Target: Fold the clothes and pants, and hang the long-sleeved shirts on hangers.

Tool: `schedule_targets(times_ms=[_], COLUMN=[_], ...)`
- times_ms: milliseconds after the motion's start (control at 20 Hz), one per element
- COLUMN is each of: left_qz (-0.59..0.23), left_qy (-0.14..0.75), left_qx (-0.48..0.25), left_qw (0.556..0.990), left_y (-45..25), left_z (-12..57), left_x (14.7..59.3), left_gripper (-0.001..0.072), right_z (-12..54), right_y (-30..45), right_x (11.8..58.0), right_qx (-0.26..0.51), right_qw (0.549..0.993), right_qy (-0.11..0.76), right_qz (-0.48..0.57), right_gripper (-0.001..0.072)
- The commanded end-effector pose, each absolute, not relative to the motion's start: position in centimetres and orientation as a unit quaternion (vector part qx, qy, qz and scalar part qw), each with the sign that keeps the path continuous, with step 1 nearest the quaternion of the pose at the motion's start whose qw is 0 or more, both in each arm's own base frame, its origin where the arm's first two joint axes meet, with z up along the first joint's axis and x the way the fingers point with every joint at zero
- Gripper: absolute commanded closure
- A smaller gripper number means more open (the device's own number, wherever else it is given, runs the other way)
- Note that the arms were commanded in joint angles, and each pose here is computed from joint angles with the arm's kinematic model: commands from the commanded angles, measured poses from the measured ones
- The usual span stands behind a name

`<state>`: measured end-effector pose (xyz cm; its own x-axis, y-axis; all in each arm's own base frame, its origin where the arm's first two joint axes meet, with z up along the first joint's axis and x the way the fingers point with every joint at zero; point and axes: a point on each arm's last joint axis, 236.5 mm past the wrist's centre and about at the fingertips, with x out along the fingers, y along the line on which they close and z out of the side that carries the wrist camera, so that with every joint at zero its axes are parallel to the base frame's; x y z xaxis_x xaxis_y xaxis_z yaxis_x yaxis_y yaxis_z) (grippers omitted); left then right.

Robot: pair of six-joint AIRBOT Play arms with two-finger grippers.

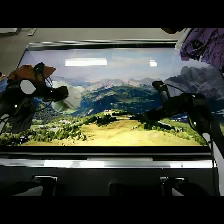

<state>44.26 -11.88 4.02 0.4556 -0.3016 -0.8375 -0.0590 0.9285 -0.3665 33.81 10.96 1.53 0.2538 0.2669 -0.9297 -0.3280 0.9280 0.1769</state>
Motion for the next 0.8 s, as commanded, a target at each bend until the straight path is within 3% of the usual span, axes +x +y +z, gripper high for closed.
schedule_targets(times_ms=[0, 200, 300, 350, 400, 450, 500, 550, 650, 750], left_qz=[-0.215, -0.278, -0.269, -0.257, -0.247, -0.239, -0.230, -0.220, -0.206, -0.191], left_qy=[0.542, 0.546, 0.559, 0.572, 0.582, 0.583, 0.575, 0.565, 0.538, 0.524], left_qx=[-0.191, -0.221, -0.250, -0.259, -0.270, -0.283, -0.298, -0.308, -0.315, -0.301], left_qw=[0.790, 0.758, 0.744, 0.735, 0.726, 0.723, 0.726, 0.733, 0.755, 0.773], left_y=[-22.5, -34.7, -38.7, -39.6, -39.9, -39.4, -38.2, -36.5, -31.4, -25.7], left_z=[8.7, 8.3, 5.9, 4.6, 3.7, 3.7, 4.4, 5.4, 7.9, 9.5], left_x=[37.6, 32.4, 30.9, 30.5, 30.5, 31.2, 32.5, 33.9, 36.7, 38.3], left_gripper=[0.0693, 0.0693, 0.0688, 0.0639, 0.0522, 0.0350, 0.0247, 0.0219, 0.0082, 0.0067], right_z=[3.0, 6.0, 7.0, 7.1, 7.1, 7.2, 7.3, 7.4, 7.9, 8.4], right_y=[8.5, 5.9, 5.6, 5.6, 5.6, 5.6, 5.7, 5.5, 4.0, 1.7], right_x=[30.8, 29.9, 29.6, 29.5, 29.5, 29.7, 30.0, 30.3, 31.6, 33.7], right_qx=[-0.086, -0.127, -0.119, -0.119, -0.116, -0.112, -0.111, -0.114, -0.118, -0.108], right_qw=[0.774, 0.795, 0.806, 0.806, 0.807, 0.810, 0.814, 0.818, 0.833, 0.860], right_qy=[0.601, 0.575, 0.564, 0.564, 0.564, 0.561, 0.555, 0.550, 0.534, 0.499], right_qz=[0.181, 0.146, 0.134, 0.134, 0.132, 0.130, 0.129, 0.125, 0.084, 0.015], right_gripper=[0.0675, 0.0668, 0.0595, 0.0525, 0.0470, 0.0423, 0.0415, 0.0415, 0.0341, 0.0256])
